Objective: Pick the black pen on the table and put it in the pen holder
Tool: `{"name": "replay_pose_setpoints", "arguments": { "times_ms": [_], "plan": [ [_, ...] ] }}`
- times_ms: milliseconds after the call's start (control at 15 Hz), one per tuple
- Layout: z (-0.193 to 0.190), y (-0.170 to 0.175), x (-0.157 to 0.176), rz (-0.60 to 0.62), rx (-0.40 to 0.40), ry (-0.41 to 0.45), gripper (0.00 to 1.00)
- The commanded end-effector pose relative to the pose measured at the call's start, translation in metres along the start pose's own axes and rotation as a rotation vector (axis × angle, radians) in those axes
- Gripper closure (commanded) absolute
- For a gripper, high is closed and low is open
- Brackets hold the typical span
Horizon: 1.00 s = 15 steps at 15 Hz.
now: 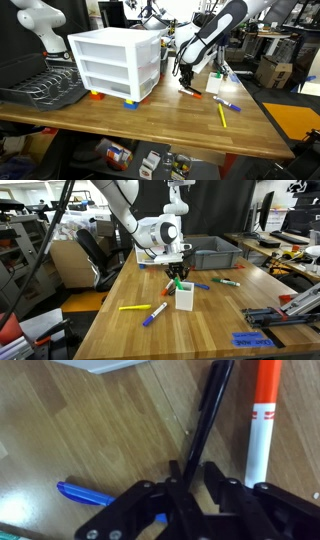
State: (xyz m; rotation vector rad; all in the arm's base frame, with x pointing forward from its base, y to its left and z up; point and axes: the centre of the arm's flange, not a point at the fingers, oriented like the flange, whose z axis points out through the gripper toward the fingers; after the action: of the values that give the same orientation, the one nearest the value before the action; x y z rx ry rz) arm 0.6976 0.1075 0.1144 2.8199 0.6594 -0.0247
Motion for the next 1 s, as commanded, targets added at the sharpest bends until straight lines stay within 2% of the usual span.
{"name": "replay_pose_setpoints", "arguments": {
  "times_ms": [0,133,267,467,667,933],
  "plan": [
    [0.016,0.006,-0.006,0.002,0.021,-0.044,0.98],
    [0.015,0.008,-0.007,0.015,0.034,-0.05,1.0],
    [0.011,0.017,-0.009,0.043,0.031,-0.046,0.97],
    [-0.004,0.035,-0.022,0.07,-0.006,-0.02,0.97],
    [-0.036,0.042,-0.03,0.109,-0.004,0.053,0.97],
    [-0.099,0.034,-0.028,0.152,0.036,0.186,0.97]
  ]
}}
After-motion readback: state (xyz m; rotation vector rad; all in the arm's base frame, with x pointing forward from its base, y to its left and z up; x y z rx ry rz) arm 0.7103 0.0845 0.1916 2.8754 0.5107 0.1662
